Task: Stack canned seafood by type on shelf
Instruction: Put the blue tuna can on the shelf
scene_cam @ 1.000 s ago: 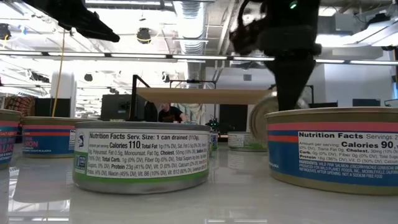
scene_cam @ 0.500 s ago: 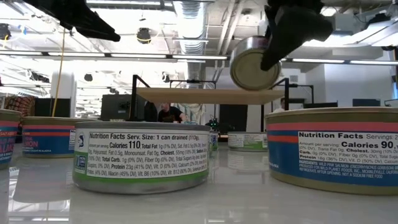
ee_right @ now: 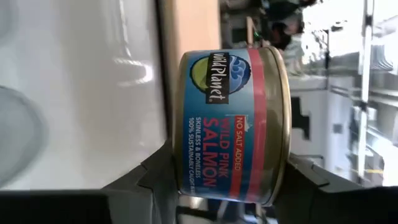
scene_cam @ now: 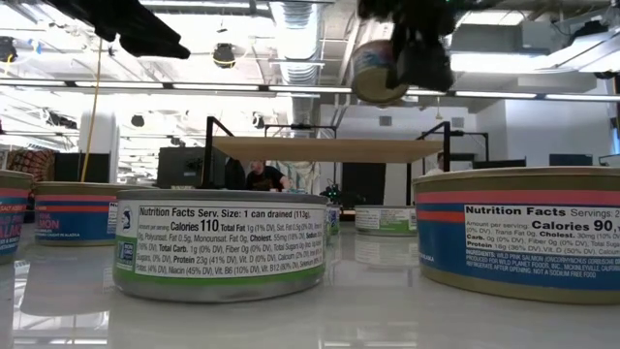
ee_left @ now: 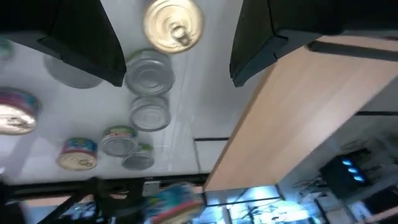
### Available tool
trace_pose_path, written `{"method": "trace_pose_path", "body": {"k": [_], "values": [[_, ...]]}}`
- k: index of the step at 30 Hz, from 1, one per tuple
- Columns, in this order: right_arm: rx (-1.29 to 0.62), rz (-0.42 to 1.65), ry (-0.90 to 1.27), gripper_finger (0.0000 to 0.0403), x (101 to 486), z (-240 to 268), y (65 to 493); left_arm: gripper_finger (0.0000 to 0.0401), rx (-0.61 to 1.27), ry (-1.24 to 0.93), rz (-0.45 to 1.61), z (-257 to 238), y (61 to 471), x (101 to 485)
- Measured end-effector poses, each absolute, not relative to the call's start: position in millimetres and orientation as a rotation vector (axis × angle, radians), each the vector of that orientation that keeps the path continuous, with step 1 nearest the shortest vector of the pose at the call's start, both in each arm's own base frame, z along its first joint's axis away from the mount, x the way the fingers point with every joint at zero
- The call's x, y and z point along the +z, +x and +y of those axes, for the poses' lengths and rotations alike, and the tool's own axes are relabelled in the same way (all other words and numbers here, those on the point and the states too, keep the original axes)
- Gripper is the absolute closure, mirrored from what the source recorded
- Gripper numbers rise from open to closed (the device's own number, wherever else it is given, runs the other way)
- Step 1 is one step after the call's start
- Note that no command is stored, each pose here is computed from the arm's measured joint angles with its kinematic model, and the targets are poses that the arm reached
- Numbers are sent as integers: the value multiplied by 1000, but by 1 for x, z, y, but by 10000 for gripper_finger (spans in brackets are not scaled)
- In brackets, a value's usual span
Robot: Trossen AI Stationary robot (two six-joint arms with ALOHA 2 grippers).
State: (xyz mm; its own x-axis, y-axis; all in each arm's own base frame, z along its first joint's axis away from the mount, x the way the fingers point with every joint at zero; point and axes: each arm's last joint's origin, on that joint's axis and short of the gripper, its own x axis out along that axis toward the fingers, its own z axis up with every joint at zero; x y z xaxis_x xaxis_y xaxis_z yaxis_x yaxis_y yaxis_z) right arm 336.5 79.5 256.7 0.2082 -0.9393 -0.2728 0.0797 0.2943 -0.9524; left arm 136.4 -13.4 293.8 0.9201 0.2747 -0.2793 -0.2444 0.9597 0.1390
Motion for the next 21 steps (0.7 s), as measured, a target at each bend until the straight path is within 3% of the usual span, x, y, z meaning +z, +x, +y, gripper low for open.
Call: {"method": "trace_pose_path", "body": {"k": [13,21], "values": [[-1142,1247,-1002,184,270,-19,331,124,239,51,296,-14,137,294],[-1095,1295,-981,184,267,-28,340,124,240,51,297,-14,137,294]]}}
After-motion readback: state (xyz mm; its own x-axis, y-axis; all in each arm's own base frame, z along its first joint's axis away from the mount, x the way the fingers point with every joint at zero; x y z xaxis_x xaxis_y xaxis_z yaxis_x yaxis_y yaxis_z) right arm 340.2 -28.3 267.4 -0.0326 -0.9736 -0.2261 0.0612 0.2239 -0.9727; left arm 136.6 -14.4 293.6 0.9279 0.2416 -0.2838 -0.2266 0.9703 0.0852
